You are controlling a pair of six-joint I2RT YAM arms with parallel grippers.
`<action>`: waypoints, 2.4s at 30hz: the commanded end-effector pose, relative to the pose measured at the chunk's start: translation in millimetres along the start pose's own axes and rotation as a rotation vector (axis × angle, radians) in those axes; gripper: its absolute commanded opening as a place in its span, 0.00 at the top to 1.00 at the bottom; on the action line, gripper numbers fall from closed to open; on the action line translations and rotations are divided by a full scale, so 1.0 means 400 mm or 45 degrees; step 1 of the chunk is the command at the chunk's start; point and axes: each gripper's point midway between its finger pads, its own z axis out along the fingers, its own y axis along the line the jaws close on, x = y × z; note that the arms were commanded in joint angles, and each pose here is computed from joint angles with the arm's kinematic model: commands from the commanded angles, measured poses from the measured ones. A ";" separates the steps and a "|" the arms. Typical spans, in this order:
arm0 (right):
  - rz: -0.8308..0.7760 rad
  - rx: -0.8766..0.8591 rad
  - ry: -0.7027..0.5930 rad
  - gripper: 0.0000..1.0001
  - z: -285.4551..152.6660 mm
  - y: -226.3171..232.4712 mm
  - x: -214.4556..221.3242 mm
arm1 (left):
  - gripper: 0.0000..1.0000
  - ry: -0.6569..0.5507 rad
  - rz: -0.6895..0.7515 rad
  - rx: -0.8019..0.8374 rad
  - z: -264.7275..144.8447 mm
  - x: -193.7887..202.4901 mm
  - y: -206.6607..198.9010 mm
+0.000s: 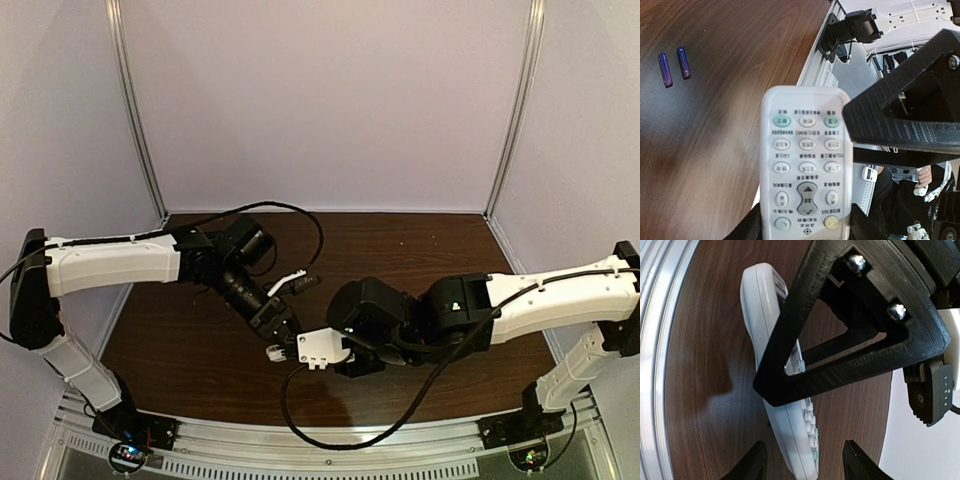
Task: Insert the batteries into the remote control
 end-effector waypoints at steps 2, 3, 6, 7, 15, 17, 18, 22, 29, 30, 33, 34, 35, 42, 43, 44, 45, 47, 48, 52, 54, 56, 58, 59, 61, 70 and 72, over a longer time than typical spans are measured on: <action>-0.024 -0.006 0.024 0.50 0.001 0.004 -0.008 | 0.63 -0.019 0.045 0.063 0.008 -0.024 -0.028; -0.033 -0.008 0.031 0.51 0.005 0.008 -0.006 | 0.63 -0.016 0.045 0.064 0.010 -0.024 -0.029; -0.044 -0.013 0.038 0.54 0.012 0.015 -0.008 | 0.63 -0.011 0.047 0.067 0.014 -0.024 -0.030; -0.047 -0.015 0.037 0.55 0.013 0.017 -0.009 | 0.63 -0.010 0.046 0.067 0.014 -0.024 -0.030; -0.056 -0.017 0.051 0.62 0.021 0.018 -0.012 | 0.64 0.004 0.044 0.067 0.026 -0.020 -0.030; -0.057 -0.018 0.054 0.64 0.026 0.021 -0.016 | 0.64 0.006 0.043 0.069 0.028 -0.021 -0.029; -0.058 -0.017 0.056 0.64 0.028 0.022 -0.016 | 0.64 0.006 0.044 0.069 0.029 -0.021 -0.028; -0.062 -0.018 0.062 0.67 0.032 0.023 -0.016 | 0.64 0.015 0.037 0.075 0.035 -0.019 -0.024; -0.059 -0.028 0.060 0.68 0.036 0.026 -0.021 | 0.65 0.008 0.045 0.087 0.035 -0.027 -0.031; -0.060 -0.032 0.062 0.67 0.039 0.029 -0.020 | 0.65 0.007 0.046 0.088 0.035 -0.028 -0.032; -0.055 -0.034 0.058 0.60 0.042 0.032 -0.020 | 0.65 0.004 0.050 0.094 0.034 -0.031 -0.035; -0.055 -0.033 0.057 0.60 0.041 0.032 -0.020 | 0.65 0.004 0.049 0.094 0.034 -0.031 -0.036; -0.054 -0.031 0.057 0.61 0.041 0.031 -0.020 | 0.65 0.004 0.048 0.092 0.034 -0.031 -0.034; -0.038 -0.031 0.046 0.77 0.039 0.027 -0.030 | 0.60 -0.001 0.056 0.088 0.035 -0.035 -0.034; -0.026 -0.035 0.039 0.80 0.035 0.025 -0.032 | 0.57 -0.010 0.069 0.078 0.032 -0.040 -0.036; -0.014 -0.040 0.028 0.82 0.030 0.024 -0.035 | 0.52 -0.024 0.078 0.065 0.027 -0.046 -0.036; 0.003 -0.044 0.009 0.85 0.021 0.021 -0.040 | 0.47 -0.038 0.088 0.056 0.022 -0.051 -0.039; 0.032 -0.044 -0.028 0.89 0.002 0.012 -0.047 | 0.40 -0.065 0.103 0.059 0.010 -0.061 -0.050; 0.046 -0.041 -0.041 0.90 -0.006 0.005 -0.049 | 0.36 -0.085 0.107 0.056 -0.002 -0.070 -0.050; 0.121 -0.044 -0.070 0.92 -0.029 -0.009 -0.039 | 0.03 -0.227 0.179 0.032 -0.093 -0.123 -0.083; 0.184 -0.050 -0.097 0.93 -0.036 -0.018 -0.030 | 0.03 -0.355 0.227 -0.027 -0.183 -0.164 -0.092; 0.266 -0.036 -0.143 0.95 -0.046 -0.038 -0.025 | 0.03 -0.511 0.268 -0.114 -0.299 -0.197 -0.088; 0.416 0.008 -0.223 0.95 -0.064 -0.090 -0.029 | 0.02 -0.703 0.298 -0.250 -0.429 -0.220 -0.075; 0.501 0.024 -0.283 0.96 -0.078 -0.121 -0.038 | 0.03 -0.798 0.300 -0.343 -0.486 -0.227 -0.065; 0.694 0.081 -0.414 0.96 -0.115 -0.199 -0.051 | 0.03 -0.974 0.334 -0.554 -0.581 -0.234 -0.064; 1.488 0.384 -0.853 1.00 -0.232 -0.476 -0.019 | 0.03 -1.475 0.319 -0.761 -0.678 -0.149 -0.048; 1.651 0.415 -0.939 1.00 -0.234 -0.500 -0.003 | 0.03 -1.526 0.323 -0.768 -0.666 -0.135 -0.046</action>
